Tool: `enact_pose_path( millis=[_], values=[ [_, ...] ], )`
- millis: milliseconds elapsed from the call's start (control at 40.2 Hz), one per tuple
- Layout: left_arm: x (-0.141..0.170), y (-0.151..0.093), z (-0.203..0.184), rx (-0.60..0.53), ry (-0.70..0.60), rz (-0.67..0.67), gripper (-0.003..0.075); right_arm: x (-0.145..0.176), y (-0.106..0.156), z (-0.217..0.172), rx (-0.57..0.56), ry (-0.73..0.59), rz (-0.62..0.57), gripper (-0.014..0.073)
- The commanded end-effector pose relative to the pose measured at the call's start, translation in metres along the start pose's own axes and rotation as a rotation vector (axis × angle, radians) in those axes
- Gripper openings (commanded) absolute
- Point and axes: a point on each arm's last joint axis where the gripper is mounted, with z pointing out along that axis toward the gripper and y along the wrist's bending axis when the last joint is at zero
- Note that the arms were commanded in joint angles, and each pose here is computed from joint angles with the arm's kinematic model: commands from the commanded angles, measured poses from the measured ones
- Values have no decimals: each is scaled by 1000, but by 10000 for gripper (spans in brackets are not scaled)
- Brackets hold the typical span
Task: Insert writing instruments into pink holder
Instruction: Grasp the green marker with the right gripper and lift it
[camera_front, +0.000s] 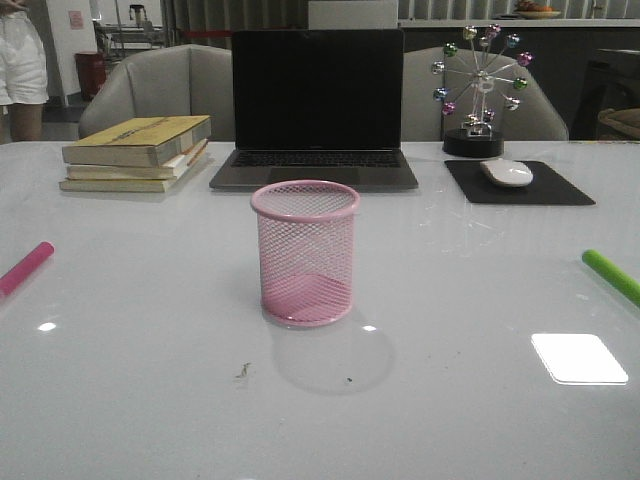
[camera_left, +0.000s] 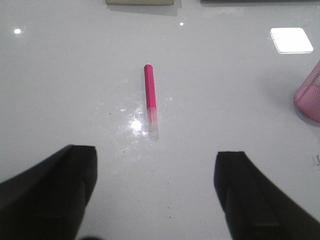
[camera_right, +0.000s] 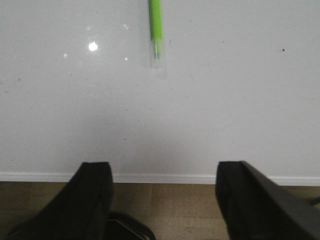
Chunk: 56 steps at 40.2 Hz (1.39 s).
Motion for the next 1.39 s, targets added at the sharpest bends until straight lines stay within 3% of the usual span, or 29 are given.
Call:
enact_pose_path(
  millis=[0,174,274,473,920,1368],
  values=[
    [-16,-5,-4,43,-117,-23,597,-19,-2,4,23,-41,6,613],
    [-16,-21,-5,172,-118,52,559,-45,-7,29,68,31,42,613],
    [-14,-30,-7,249,-119,145,543,-62,-7,48,67,79,47,613],
    [-12,-41,-10,340,-116,195,526,-90,-4,88,38,161,45,613],
    [-12,-42,-11,351,-116,201,526,-147,16,176,1,246,-76,613],
    [-11,-42,-10,351,-113,202,526,-182,22,246,12,348,-97,613]
  ],
)
